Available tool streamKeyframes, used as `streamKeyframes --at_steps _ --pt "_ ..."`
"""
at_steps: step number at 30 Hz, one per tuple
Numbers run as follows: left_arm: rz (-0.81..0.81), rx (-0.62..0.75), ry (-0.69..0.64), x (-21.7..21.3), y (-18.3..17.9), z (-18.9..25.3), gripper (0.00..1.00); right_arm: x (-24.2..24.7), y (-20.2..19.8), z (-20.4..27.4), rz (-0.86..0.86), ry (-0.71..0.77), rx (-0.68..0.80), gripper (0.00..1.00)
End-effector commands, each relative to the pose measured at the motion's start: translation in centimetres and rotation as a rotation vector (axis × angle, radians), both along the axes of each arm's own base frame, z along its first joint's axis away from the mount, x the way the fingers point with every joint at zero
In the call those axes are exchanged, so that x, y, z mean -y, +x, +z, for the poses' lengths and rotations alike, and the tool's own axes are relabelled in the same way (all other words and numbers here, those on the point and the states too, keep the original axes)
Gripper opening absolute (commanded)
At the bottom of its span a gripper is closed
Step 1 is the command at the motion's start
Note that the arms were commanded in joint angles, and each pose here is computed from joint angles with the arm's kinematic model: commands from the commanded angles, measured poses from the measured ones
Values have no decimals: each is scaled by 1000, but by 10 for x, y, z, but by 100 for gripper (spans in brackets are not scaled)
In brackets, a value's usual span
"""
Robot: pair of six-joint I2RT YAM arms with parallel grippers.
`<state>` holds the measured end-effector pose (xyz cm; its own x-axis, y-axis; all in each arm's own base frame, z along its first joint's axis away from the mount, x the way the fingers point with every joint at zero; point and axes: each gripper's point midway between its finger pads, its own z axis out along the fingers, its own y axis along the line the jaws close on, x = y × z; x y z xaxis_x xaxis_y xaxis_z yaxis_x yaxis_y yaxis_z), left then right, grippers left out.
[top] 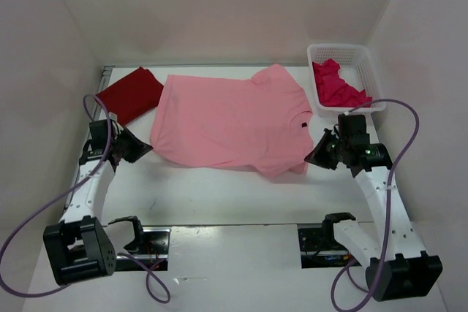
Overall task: Fold and stack the t-shirts
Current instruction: Flatten out the tshirt, then fold the flattened tshirt in 1/3 of the way
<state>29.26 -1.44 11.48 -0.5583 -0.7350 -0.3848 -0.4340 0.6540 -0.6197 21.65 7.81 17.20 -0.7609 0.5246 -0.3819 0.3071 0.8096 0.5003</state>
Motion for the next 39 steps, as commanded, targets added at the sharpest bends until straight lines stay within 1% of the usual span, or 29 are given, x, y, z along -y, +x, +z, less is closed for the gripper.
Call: streamKeyframes --at_steps 1,4,6,7,8,10,12,13,15,16,18,19,21,22,27,28,30,31,32,33,34,35,38,39 --pt "-53 -54 -46 15 -27 5 0 -2 -39 -1 -5 19 -103 0" --pt "-44 -66 -49 14 -31 12 0 -1 -51 6 -5 18 -113 0" --pt "-38 -55 -52 13 -28 17 0 0 -47 8 -19 17 -105 0" --pt "-38 -36 -47 12 -24 22 0 6 -42 6 -40 -13 -102 0" --pt "-23 -46 -47 10 -20 18 0 7 -35 8 -56 -17 -91 0" --pt "-8 -15 -52 6 -2 20 0 9 -9 7 -78 -26 -56 0" --pt "14 -4 -24 -3 12 18 0 9 12 5 -84 -30 -26 0" --pt "22 -7 -32 -6 23 13 0 7 35 3 -85 -26 8 0" --pt "31 -18 -24 -11 35 8 0 13 58 -4 -109 -57 14 0" --pt "38 -41 -23 -14 42 -2 0 17 79 -10 -120 -86 25 0" --pt "50 -20 -17 -19 55 -2 0 21 97 -13 -128 -117 33 0" --pt "50 -36 -21 -20 59 -9 0 22 113 -15 -127 -133 37 0" --pt "57 -51 -18 -24 70 -15 0 25 126 -13 -132 -156 46 0" --pt "57 -47 -16 -25 75 -16 0 28 141 -9 -146 -166 74 0" --pt "56 -42 -56 -23 100 -17 0 32 175 -15 -153 -208 72 0" --pt "56 -19 -50 -26 108 -11 0 32 183 -9 -147 -212 86 0" --pt "62 -29 -59 -27 115 -14 0 33 195 -19 -153 -219 85 0" --pt "71 -22 -48 -30 120 -14 0 37 204 -12 -166 -217 102 0" --pt "61 -14 -47 -28 125 -11 0 36 210 -22 -163 -221 78 0" --pt "70 -38 -43 -30 125 -21 0 36 215 -22 -156 -226 85 0" --pt "70 -28 -40 -31 130 -19 0 36 222 -18 -158 -224 96 0" --pt "67 -40 -35 -28 131 -24 0 36 228 -27 -156 -226 84 0" --pt "73 -58 -31 -31 139 -38 0 35 238 -31 -156 -227 78 0" --pt "63 -49 -29 -28 145 -35 0 37 241 -39 -160 -237 62 0"
